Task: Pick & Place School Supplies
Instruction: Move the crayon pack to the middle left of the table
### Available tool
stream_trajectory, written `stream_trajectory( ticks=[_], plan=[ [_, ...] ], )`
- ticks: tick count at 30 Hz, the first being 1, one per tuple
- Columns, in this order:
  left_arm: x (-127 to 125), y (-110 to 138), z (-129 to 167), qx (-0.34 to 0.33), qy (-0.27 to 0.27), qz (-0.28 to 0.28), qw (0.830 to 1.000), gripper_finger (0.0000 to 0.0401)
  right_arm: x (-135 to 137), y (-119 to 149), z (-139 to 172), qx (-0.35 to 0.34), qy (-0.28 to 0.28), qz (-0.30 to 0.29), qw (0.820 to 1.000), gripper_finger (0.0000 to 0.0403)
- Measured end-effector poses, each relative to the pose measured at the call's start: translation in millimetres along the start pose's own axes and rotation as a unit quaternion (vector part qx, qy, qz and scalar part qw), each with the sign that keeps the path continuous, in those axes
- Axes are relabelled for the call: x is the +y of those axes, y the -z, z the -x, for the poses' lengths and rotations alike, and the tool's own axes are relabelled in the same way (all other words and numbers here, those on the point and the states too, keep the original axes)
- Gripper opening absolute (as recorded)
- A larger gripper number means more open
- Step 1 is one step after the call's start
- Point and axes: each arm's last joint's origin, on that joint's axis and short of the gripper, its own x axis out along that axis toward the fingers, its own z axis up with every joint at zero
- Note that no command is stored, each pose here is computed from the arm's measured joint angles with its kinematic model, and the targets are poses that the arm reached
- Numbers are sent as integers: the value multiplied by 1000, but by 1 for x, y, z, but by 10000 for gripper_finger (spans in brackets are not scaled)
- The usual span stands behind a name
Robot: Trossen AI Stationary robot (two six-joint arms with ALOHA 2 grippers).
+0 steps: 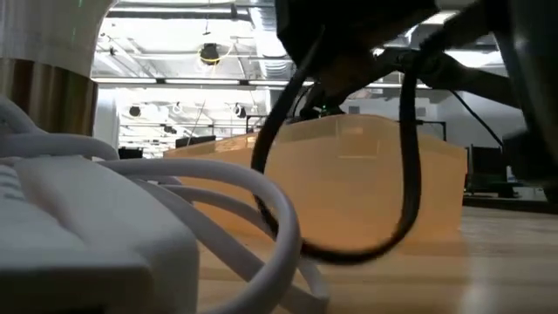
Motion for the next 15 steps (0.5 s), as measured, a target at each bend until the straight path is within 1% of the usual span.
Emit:
stream_trajectory(
  ticks=[3,5,8,11,15],
  plan=[
    [0,0,0,1,3,0,1000,0,1,-1,-10,14,2,1,1000,0],
    [0,0,0,2,3,-1,1000,0,1,0,-11,28,22,10,999,0],
    [0,0,0,3,3,0,1000,0,3,-2,-10,16,33,13,999,0],
    [0,0,0,5,8,0,1000,0,2,-3,-11,11,28,10,999,0],
    [-1,1,0,6,10,0,1000,0,3,-4,-11,6,29,27,999,0]
  ],
)
